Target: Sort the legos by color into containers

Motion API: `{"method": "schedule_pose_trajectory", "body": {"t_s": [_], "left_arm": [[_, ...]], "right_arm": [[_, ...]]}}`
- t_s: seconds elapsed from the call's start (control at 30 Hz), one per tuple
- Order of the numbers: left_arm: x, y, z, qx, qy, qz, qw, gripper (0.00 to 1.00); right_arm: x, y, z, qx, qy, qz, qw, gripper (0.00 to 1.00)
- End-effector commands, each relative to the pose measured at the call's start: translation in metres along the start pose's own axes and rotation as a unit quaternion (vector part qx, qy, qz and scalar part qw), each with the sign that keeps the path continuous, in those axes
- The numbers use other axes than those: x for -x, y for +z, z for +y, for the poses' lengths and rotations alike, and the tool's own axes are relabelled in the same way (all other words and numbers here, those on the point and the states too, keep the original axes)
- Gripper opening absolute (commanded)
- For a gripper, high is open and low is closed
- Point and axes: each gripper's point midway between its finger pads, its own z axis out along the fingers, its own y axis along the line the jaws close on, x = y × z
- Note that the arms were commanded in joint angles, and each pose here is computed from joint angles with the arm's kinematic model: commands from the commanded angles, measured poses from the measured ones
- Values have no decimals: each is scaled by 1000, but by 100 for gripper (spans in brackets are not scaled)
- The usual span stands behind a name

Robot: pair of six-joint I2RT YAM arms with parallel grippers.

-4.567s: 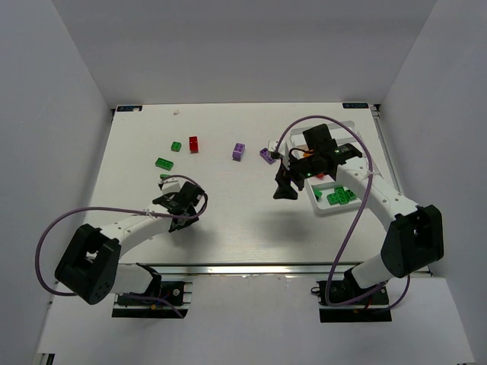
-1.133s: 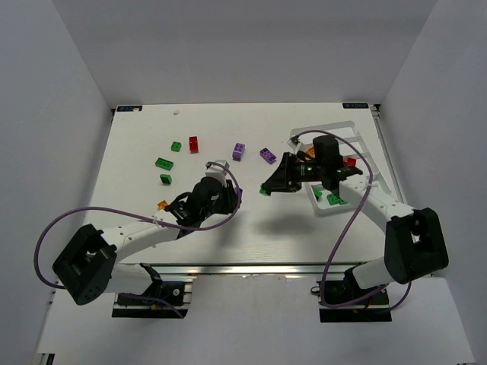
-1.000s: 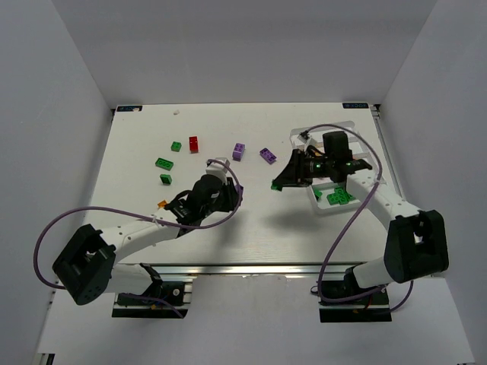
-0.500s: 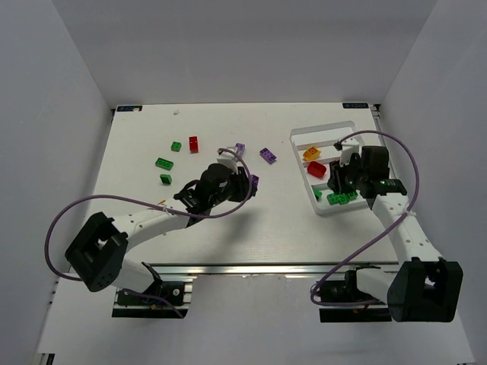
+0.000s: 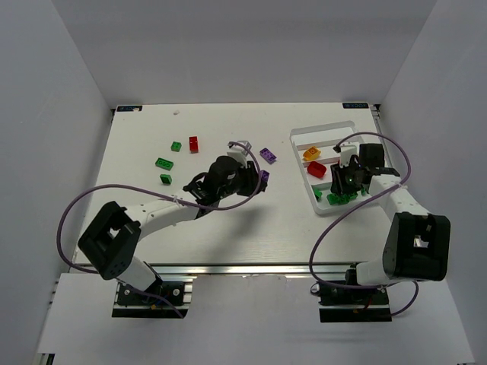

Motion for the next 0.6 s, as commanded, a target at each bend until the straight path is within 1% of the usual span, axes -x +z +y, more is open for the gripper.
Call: {"method": "schedule_pose_trajectory", "body": {"t_s": [0.0, 0.03, 0.07, 0.1, 0.13, 0.17, 0.23, 0.27, 0.3, 0.33, 0.4, 0.43, 0.47, 0.5, 0.53, 0.57], "left_arm": [[26, 3, -21, -32, 3, -26, 999, 9], [25, 6, -22, -35, 4, -24, 999, 9], [25, 7, -22, -35, 4, -23, 999, 9], [29, 9, -25, -38, 5, -25, 999, 9], [31, 13, -27, -41, 5, -26, 999, 9], [27, 15, -25, -41, 6, -20, 999, 9], [34, 20, -32, -50, 9, -23, 998, 9], [31, 26, -30, -49, 9, -17, 999, 9], [32, 30, -32, -51, 12, -16, 999, 9], [41, 33, -39, -59, 13, -21, 998, 9], [38, 45, -38, -60, 17, -12, 998, 9], [46, 49, -47, -71, 20, -15, 997, 9], [41, 59, -43, -69, 20, -6, 997, 9], [43, 64, -43, -72, 21, -5, 997, 9], [53, 68, -50, -80, 22, -11, 996, 9], [53, 72, -52, -87, 22, -7, 996, 9]], "right_arm": [[31, -4, -11, -9, -26, -40, 999, 23], [31, -4, -13, -10, -29, -39, 999, 26], [31, -4, -15, -12, -29, -39, 999, 32], [30, -4, -15, -14, -29, -37, 999, 36], [28, -4, -16, -15, -29, -33, 999, 45], [27, -4, -17, -16, -29, -32, 999, 48], [24, -5, -18, -18, -28, -29, 999, 52], [22, -5, -20, -19, -25, -28, 999, 55], [22, -6, -20, -18, -24, -28, 999, 56], [21, -7, -21, -18, -22, -29, 999, 58], [22, -9, -22, -18, -18, -32, 999, 60], [23, -12, -24, -18, -14, -34, 999, 61], [25, -14, -25, -17, -12, -36, 999, 61], [33, -18, -22, -3, -17, -51, 999, 61], [38, -23, -19, 8, -22, -60, 998, 65], [39, -29, -19, 19, -21, -65, 998, 69]]}}
